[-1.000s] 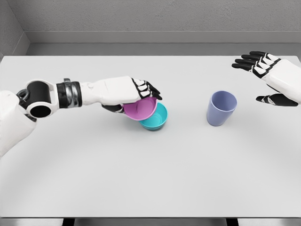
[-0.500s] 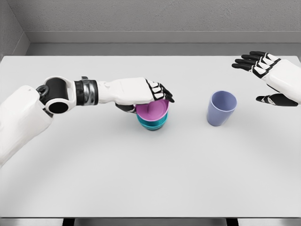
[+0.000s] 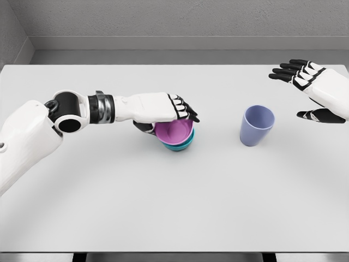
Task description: Stacking bowl and cup with both arms
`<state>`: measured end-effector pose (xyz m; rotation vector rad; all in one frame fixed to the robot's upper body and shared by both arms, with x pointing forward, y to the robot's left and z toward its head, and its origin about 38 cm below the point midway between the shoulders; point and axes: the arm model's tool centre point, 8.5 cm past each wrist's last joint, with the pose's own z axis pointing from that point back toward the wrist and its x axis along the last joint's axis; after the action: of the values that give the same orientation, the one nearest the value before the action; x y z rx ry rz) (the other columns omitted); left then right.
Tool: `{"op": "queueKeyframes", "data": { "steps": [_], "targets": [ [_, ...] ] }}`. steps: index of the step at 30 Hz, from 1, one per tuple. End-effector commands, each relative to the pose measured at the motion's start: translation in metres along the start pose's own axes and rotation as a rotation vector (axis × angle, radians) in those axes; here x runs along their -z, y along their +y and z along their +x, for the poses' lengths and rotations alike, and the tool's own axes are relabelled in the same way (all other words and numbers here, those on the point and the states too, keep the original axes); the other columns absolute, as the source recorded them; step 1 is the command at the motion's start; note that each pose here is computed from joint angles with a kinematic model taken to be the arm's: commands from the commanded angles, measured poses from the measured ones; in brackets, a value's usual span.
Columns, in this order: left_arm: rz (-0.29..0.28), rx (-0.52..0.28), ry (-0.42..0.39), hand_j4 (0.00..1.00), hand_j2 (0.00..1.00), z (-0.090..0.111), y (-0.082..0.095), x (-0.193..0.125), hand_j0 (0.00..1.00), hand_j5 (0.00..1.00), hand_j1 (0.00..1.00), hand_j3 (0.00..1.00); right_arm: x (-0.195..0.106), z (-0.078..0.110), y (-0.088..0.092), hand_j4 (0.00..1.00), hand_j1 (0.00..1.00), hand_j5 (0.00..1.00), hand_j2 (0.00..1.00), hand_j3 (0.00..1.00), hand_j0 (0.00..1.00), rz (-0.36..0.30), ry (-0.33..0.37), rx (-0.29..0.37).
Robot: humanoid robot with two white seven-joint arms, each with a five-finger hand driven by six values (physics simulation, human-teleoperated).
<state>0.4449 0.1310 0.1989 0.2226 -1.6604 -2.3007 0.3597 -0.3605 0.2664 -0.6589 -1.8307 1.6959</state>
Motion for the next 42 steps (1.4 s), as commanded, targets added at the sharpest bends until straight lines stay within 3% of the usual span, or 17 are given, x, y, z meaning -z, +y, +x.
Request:
{"op": "queueKeyframes", "data": {
  "steps": [1, 13, 19, 21, 23, 25, 29, 35, 36, 38, 42],
  "targets": [
    [0.002, -0.005, 0.0, 1.0, 1.0, 0.0, 0.0, 0.0, 1.0, 1.0, 1.0, 1.0, 0.0, 0.0, -0.001, 1.0, 1.0, 1.0, 1.0, 1.0, 1.0, -0.003, 0.0, 0.005],
    [-0.016, 0.024, 0.026, 1.0, 1.0, -0.007, 0.003, -0.007, 1.0, 1.0, 1.0, 1.0, 0.0, 0.0, -0.001, 1.0, 1.0, 1.0, 1.0, 1.0, 1.0, -0.003, 0.0, 0.003],
    [-0.073, 0.016, 0.123, 1.0, 1.0, -0.029, -0.012, -0.059, 1.0, 1.0, 1.0, 1.0, 0.0, 0.0, -0.001, 1.0, 1.0, 1.0, 1.0, 1.0, 1.0, -0.003, 0.0, 0.003],
    [-0.077, -0.017, 0.186, 1.0, 1.0, -0.043, -0.015, -0.098, 1.0, 1.0, 1.0, 1.0, 0.0, 0.0, -0.001, 1.0, 1.0, 1.0, 1.0, 1.0, 1.0, -0.003, 0.0, 0.003],
    [-0.036, -0.083, 0.253, 1.0, 1.0, -0.057, -0.014, -0.135, 1.0, 1.0, 1.0, 1.0, 0.0, 0.0, -0.001, 1.0, 1.0, 1.0, 1.0, 1.0, 1.0, -0.003, 0.0, 0.003],
    [-0.006, -0.171, 0.324, 1.0, 1.0, -0.071, -0.028, -0.166, 1.0, 1.0, 1.0, 1.0, 0.0, 0.0, -0.001, 1.0, 1.0, 1.0, 1.0, 1.0, 1.0, -0.003, 0.0, 0.003],
    [0.013, -0.28, 0.42, 1.0, 1.0, -0.091, -0.054, -0.196, 1.0, 1.0, 1.0, 1.0, 0.0, 0.001, -0.001, 1.0, 1.0, 1.0, 1.0, 1.0, 1.0, -0.002, -0.002, 0.002],
    [0.019, -0.322, 0.468, 1.0, 1.0, -0.091, -0.067, -0.222, 1.0, 1.0, 1.0, 1.0, 0.001, 0.0, -0.009, 1.0, 1.0, 1.0, 1.0, 1.0, 1.0, -0.018, 0.003, -0.013],
    [0.02, -0.323, 0.467, 1.0, 1.0, -0.091, -0.068, -0.221, 1.0, 1.0, 1.0, 1.0, 0.001, -0.001, -0.007, 1.0, 1.0, 1.0, 1.0, 1.0, 1.0, 0.015, 0.012, -0.016],
    [0.019, -0.324, 0.468, 1.0, 1.0, -0.091, -0.068, -0.222, 1.0, 1.0, 1.0, 1.0, 0.0, -0.008, 0.002, 1.0, 1.0, 1.0, 1.0, 1.0, 1.0, 0.21, 0.057, -0.028],
    [0.013, -0.323, 0.472, 1.0, 1.0, -0.091, -0.069, -0.224, 1.0, 1.0, 1.0, 1.0, 0.016, -0.024, -0.01, 1.0, 1.0, 1.0, 1.0, 1.0, 1.0, 0.375, 0.1, -0.057]
  ]
}}
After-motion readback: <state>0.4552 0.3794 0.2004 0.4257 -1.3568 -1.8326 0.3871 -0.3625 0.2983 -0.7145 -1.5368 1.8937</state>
